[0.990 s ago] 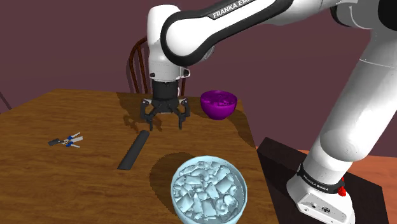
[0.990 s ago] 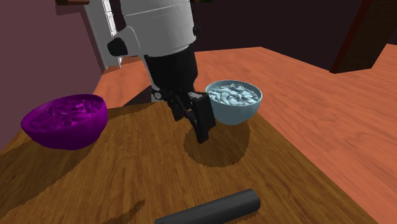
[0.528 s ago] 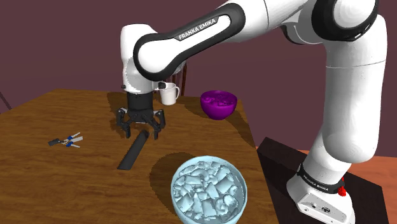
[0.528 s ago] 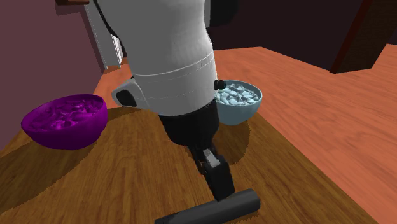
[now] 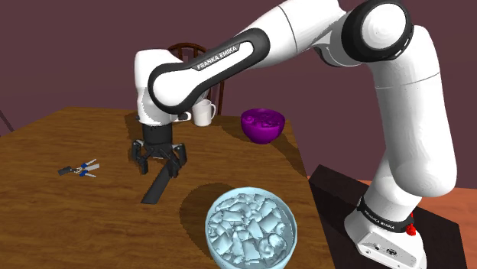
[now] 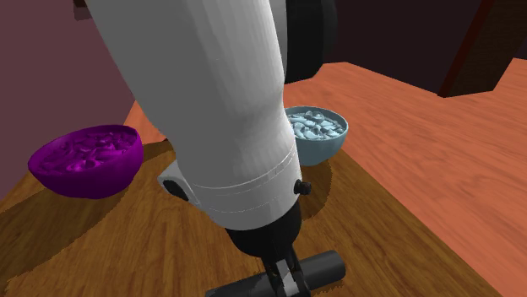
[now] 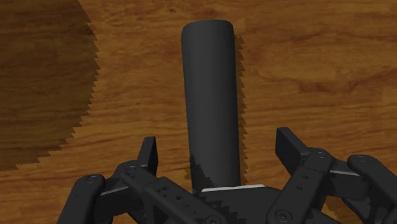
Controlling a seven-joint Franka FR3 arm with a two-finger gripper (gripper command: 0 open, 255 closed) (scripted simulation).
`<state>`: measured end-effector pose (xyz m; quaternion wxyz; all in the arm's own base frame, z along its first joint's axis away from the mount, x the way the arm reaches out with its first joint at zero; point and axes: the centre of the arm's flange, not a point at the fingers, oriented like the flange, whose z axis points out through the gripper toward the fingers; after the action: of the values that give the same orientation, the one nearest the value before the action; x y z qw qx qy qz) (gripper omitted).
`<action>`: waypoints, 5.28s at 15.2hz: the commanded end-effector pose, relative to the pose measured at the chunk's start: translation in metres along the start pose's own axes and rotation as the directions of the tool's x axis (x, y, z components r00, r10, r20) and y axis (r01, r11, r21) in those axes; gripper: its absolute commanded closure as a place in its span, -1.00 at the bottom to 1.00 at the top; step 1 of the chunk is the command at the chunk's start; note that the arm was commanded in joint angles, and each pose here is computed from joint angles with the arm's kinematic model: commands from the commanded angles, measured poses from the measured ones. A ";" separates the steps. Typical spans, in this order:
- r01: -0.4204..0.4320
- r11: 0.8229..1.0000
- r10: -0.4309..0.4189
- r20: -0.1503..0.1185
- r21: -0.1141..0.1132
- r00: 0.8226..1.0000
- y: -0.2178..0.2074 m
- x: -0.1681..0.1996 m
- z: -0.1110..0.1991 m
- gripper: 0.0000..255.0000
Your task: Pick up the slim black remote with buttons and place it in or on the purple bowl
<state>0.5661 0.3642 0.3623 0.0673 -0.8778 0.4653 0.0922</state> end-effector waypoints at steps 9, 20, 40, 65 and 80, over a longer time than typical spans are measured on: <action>-0.001 1.000 0.001 0.000 0.000 1.000 -0.001 0.000 0.019 -1.00; -0.001 1.000 0.001 0.000 0.000 1.000 -0.001 0.000 0.019 1.00; -0.001 1.000 0.001 0.000 0.000 1.000 -0.004 -0.024 -0.084 1.00; -0.001 1.000 0.001 0.000 0.000 1.000 0.109 0.066 -0.173 1.00; -0.001 1.000 0.001 0.000 0.000 1.000 0.254 0.199 -0.202 1.00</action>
<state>0.4862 0.0331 0.5053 0.0673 -0.8773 0.4663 0.0919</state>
